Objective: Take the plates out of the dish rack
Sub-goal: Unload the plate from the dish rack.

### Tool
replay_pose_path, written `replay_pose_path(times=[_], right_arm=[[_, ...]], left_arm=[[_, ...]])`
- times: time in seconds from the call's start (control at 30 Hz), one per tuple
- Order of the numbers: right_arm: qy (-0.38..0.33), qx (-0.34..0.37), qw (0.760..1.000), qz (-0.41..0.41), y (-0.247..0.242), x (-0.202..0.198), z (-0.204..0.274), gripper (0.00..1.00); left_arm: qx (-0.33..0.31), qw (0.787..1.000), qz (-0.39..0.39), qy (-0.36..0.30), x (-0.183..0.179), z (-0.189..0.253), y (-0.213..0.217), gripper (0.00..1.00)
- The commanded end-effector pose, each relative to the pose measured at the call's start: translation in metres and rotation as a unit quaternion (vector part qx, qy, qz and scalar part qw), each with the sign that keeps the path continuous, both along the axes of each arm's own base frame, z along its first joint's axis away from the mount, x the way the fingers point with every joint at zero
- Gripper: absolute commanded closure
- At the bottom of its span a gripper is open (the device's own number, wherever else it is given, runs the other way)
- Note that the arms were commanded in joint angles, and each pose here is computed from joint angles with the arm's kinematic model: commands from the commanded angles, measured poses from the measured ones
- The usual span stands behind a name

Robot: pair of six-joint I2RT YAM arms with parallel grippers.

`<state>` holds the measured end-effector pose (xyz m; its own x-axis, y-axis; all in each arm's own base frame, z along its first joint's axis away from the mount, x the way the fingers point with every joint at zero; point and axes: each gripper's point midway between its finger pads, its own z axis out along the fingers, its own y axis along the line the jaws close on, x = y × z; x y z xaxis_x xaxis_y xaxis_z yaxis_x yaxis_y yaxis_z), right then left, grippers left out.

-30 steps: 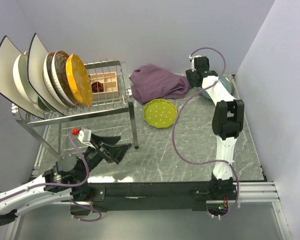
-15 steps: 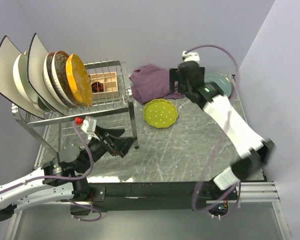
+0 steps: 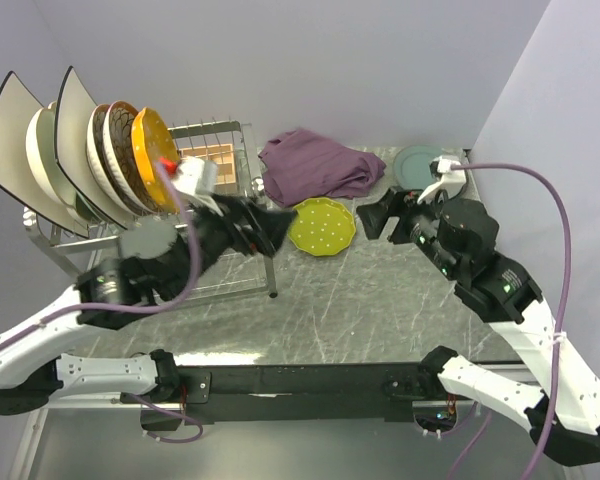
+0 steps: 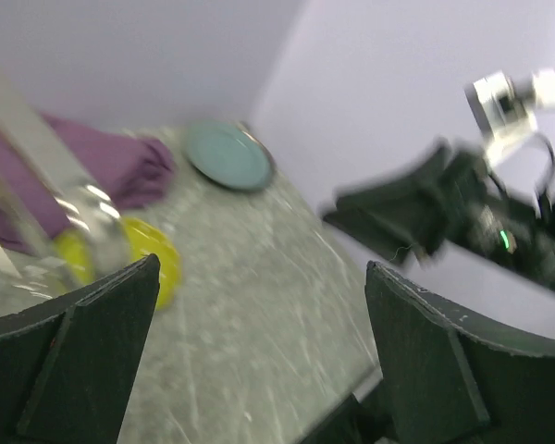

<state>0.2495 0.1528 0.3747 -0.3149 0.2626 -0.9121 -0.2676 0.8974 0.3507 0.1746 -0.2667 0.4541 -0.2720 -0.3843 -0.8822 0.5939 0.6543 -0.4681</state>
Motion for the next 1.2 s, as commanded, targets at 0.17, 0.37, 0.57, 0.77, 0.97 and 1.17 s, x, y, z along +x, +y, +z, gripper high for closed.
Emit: replay_pose_path(times=[0.17, 0.37, 0.57, 0.77, 0.97, 1.17], right_arm=[[-0.062, 0.106, 0.979, 0.160, 0.063, -0.028, 0.046, 0.14], [-0.032, 0.075, 0.975, 0.205, 0.081, -0.041, 0.010, 0.14], [-0.020, 0.071, 0.973, 0.219, 0.090, -0.046, -0.028, 0.14], [0.000, 0.061, 0.969, 0.238, 0.101, -0.052, -0.043, 0.15], [-0.016, 0.061, 0.971, 0.231, 0.097, -0.059, -0.042, 0.15], [-0.020, 0.056, 0.973, 0.225, 0.096, -0.061, -0.045, 0.15]], left_arm=[[0.085, 0.940, 0.331, -0.017, 0.040, 0.065, 0.146, 0.07], [0.213, 0.850, 0.482, -0.031, 0.042, 0.064, 0.195, 0.18], [0.202, 0.827, 0.525, -0.006, 0.056, 0.057, 0.177, 0.24], [0.181, 0.819, 0.544, -0.002, 0.056, 0.072, 0.197, 0.28], [0.195, 0.820, 0.539, -0.007, 0.057, 0.071, 0.195, 0.27], [0.240, 0.822, 0.516, -0.025, 0.062, 0.069, 0.184, 0.11]])
